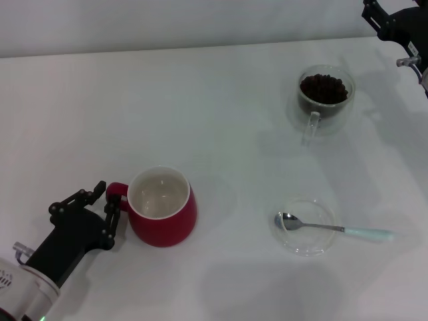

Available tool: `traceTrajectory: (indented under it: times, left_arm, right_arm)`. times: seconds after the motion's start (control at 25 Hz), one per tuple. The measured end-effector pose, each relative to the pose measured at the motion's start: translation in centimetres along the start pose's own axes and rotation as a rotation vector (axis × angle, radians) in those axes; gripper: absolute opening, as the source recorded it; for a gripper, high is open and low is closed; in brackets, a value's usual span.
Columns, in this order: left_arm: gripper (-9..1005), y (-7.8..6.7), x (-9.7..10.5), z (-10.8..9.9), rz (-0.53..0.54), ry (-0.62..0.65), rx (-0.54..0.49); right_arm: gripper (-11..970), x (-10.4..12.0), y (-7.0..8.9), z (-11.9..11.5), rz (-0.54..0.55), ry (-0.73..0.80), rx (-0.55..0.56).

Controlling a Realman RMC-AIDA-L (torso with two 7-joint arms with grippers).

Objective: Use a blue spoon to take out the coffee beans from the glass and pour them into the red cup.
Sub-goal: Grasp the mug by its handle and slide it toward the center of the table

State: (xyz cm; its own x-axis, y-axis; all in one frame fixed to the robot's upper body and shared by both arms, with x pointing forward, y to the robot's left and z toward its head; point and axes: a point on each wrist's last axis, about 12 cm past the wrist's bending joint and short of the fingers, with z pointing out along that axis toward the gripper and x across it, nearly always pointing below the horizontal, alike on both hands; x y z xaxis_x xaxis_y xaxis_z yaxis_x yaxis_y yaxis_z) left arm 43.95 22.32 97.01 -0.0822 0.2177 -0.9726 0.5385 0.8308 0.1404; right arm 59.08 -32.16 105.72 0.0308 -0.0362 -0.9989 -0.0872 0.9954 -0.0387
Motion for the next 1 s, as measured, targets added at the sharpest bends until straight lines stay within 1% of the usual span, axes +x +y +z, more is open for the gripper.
traceTrajectory:
  times: [0.24, 0.44, 0.64, 0.76, 0.84, 1.0]
  left_arm:
    - [250, -0.2, 0.1, -0.4, -0.021, -0.002, -0.018]
    - [326, -0.3, 0.2, -0.6, -0.028, -0.001, -0.018]
    - [521, -0.5, 0.3, -0.9, -0.03, 0.002, -0.017]
    - [600, -0.5, 0.3, -0.9, -0.03, 0.002, -0.017]
    - [652, -0.7, 0.5, -1.3, -0.038, 0.007, -0.02]
    - [651, -0.9, 0.6, -2.0, -0.047, -0.003, -0.031]
  right_arm:
    - [868, 0.0, 0.0, 0.0, 0.014, 0.002, -0.004]
    - [869, 0.1, 0.0, -0.1, 0.02, 0.004, -0.005]
    - [869, 0.1, 0.0, -0.2, 0.021, 0.005, -0.004]
    - [869, 0.2, -0.1, -0.3, 0.021, 0.008, -0.002]
    - [868, 0.3, -0.2, -0.4, 0.022, 0.011, 0.001]
    - [868, 0.3, -0.2, -0.4, 0.022, 0.01, 0.001]
